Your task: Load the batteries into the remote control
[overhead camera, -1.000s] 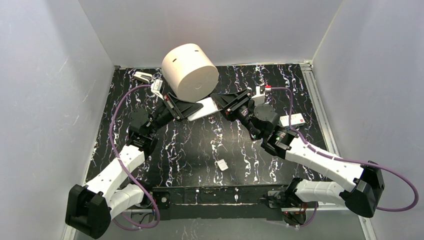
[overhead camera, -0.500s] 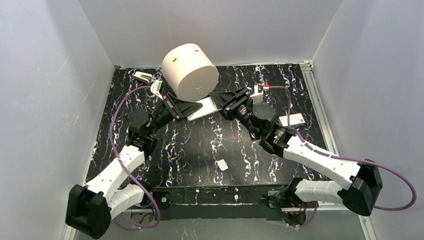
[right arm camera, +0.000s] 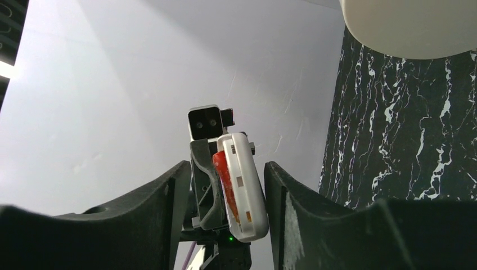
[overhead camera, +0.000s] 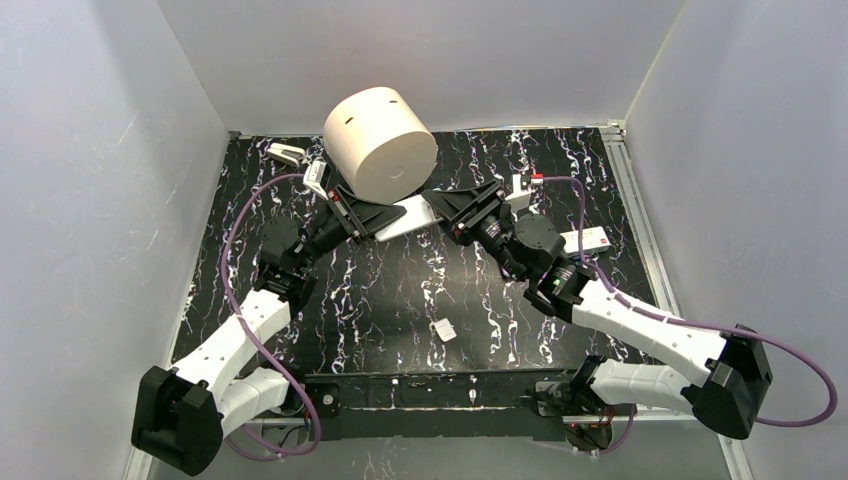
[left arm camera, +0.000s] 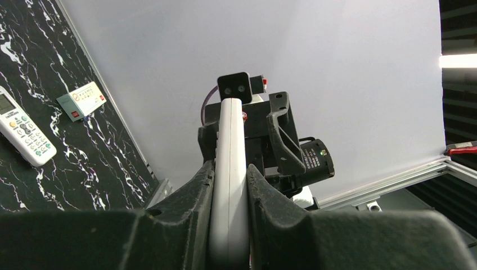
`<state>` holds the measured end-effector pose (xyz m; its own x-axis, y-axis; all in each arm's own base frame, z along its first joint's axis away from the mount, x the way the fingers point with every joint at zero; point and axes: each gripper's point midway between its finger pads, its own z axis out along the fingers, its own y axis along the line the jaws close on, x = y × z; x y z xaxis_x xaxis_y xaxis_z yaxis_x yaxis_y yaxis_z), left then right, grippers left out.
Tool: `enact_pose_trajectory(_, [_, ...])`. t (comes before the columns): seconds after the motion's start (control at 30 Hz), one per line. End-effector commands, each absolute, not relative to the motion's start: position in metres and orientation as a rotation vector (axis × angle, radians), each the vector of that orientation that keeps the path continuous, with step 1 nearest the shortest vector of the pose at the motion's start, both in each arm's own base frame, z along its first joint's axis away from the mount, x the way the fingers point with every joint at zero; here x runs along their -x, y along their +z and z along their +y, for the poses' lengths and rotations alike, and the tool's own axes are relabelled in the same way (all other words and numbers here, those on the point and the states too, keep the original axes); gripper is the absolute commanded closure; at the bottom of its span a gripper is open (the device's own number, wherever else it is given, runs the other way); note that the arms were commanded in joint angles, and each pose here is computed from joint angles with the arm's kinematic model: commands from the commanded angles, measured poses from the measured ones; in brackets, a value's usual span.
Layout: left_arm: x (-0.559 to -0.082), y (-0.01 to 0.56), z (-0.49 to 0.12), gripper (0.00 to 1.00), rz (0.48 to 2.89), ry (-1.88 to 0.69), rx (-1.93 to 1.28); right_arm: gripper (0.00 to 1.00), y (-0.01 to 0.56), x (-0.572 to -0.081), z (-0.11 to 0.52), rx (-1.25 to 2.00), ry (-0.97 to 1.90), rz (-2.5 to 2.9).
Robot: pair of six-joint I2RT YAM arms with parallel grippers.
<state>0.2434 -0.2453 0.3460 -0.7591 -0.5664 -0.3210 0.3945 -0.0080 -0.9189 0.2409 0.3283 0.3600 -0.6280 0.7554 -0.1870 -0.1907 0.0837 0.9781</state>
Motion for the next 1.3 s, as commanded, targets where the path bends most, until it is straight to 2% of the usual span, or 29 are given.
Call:
enact_pose_trajectory(0.0, [-0.242,0.355,-0.244,1.00,1.577,-1.861,0.174,0.44,0.389,-0.233,0.316,-0.502,1.687,1.507])
enact_pose_trajectory(0.13, [-0.242,0.356,-0.244,1.00,1.570,-1.861,0.171,0.54,0.384,-0.234,0.315,-0.508,1.668,1.524])
enact_pose_trajectory(0.3, [-0.243,0.361,-0.244,1.00,1.550,-1.862,0.160,0.61,0.381,-0.235,0.316,-0.522,1.668,1.532])
enact_pose_trajectory(0.47, [-0.243,0.362,-0.245,1.00,1.547,-1.866,0.152,0.79,0.378,-0.235,0.320,-0.511,1.671,1.545])
enact_pose_trajectory(0.6, [-0.243,0.364,-0.245,1.00,1.541,-1.865,0.146,0.86,0.375,-0.235,0.320,-0.511,1.669,1.548])
enact_pose_trajectory(0.67, [-0.243,0.364,-0.244,1.00,1.539,-1.860,0.140,0.84,0.375,-0.235,0.320,-0.512,1.669,1.548])
enact_pose_trajectory(0.73, [-0.242,0.362,-0.244,1.00,1.543,-1.855,0.137,0.67,0.375,-0.236,0.318,-0.522,1.666,1.550])
enact_pose_trajectory(0.8, [-0.243,0.360,-0.244,1.00,1.543,-1.847,0.135,0.45,0.375,-0.236,0.314,-0.534,1.656,1.545])
enact_pose_trajectory(0.9, [-0.243,0.358,-0.243,1.00,1.541,-1.838,0.130,0.34,0.376,-0.235,0.305,-0.531,1.636,1.521])
enact_pose_trajectory(1.0, [-0.243,0.359,-0.242,1.00,1.538,-1.832,0.124,0.35,0.373,-0.234,0.297,-0.540,1.619,1.518])
enact_pose_trajectory(1.27, [-0.241,0.360,-0.241,1.00,1.536,-1.829,0.101,0.52,0.374,-0.233,0.297,-0.471,1.586,1.552])
